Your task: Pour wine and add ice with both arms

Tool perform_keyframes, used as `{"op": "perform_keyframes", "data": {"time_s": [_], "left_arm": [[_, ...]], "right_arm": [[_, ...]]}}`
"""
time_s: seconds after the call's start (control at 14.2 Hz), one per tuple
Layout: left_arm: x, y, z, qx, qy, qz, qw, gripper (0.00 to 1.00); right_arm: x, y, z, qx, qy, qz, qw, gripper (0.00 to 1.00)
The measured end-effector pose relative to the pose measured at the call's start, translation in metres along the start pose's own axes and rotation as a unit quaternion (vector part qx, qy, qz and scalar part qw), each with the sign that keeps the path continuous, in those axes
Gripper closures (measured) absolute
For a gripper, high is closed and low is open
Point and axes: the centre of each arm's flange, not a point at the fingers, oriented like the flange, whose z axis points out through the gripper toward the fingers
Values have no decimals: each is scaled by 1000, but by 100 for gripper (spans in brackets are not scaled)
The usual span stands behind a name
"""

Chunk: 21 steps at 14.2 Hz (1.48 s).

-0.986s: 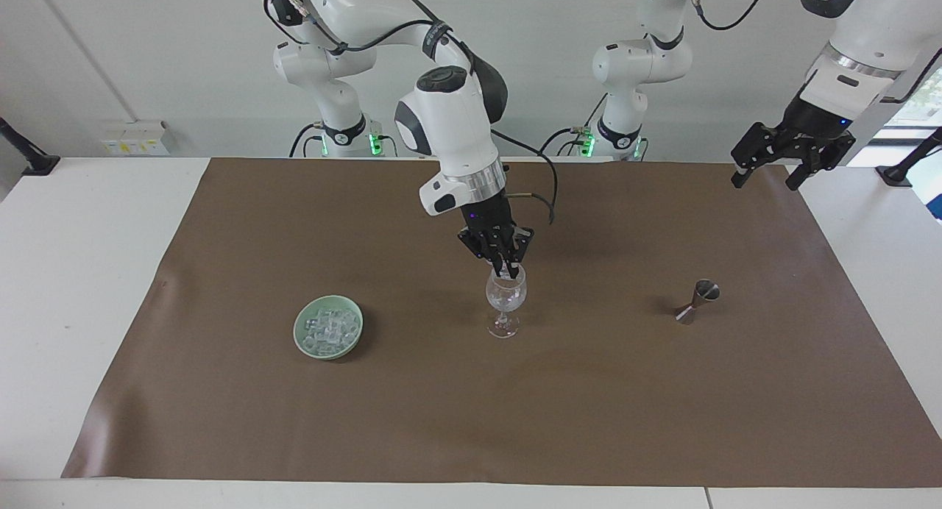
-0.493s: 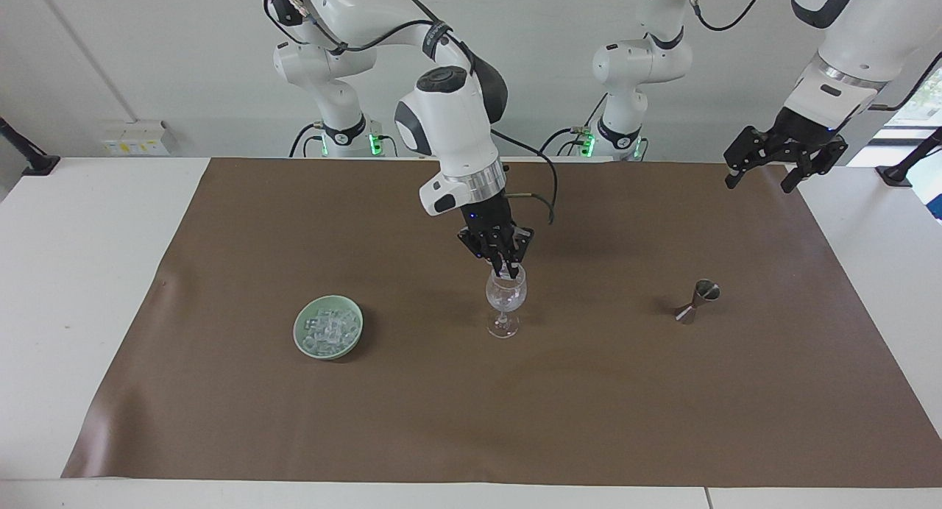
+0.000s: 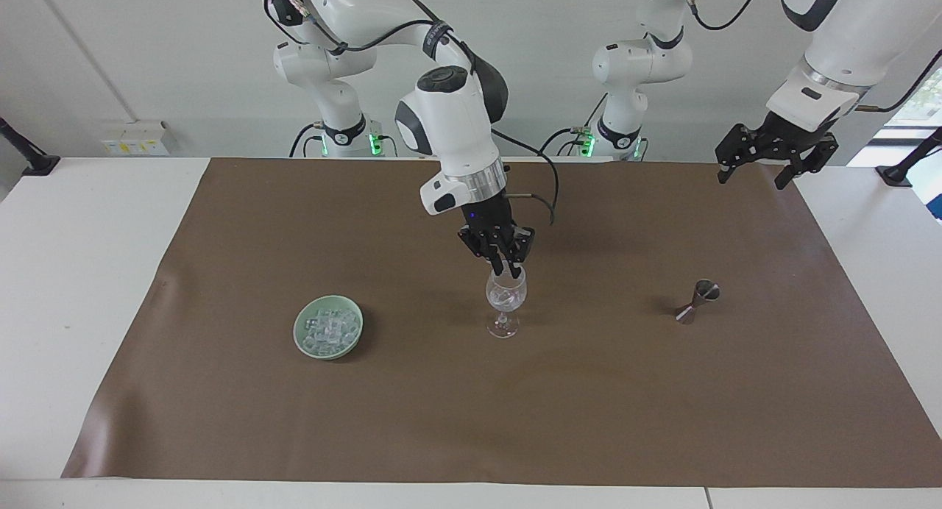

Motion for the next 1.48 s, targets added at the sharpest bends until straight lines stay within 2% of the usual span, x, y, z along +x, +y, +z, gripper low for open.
{"op": "perform_keyframes", "data": {"time_s": [0.21, 0.35, 0.56, 0.92, 1.06, 1.13, 1.27, 1.34, 1.48], "left_arm": [[-1, -6, 0, 0, 0, -5, 1000, 0], [-1, -7, 0, 0, 1, -6, 1000, 0], [-1, -8, -1, -5, 3, -7, 1000, 0], [-2, -5, -2, -6, 2, -3, 1000, 0], [-3, -4, -3, -6, 1, -1, 1000, 0], [-3, -3, -4, -5, 2, -1, 1000, 0], [-4, -3, -4, -5, 2, -1, 1000, 0], [-4, -2, -3, -5, 1, 1, 1000, 0], [-3, 4, 1, 0, -4, 11, 1000, 0]], "right_arm": [[2, 5, -1, -23, -9, -4, 1000, 65], [13, 9, -18, -57, -22, -28, 998, 65], [49, 28, -71, -91, -33, -82, 992, 63], [110, 108, -154, -148, -70, -187, 969, 55], [134, 153, -186, -165, -94, -210, 959, 41], [144, 176, -201, -169, -105, -215, 956, 26], [152, 213, -222, -176, -124, -214, 953, 7], [152, 228, -230, -179, -133, -215, 951, 0], [147, 250, -242, -185, -138, -218, 948, 0]]}}
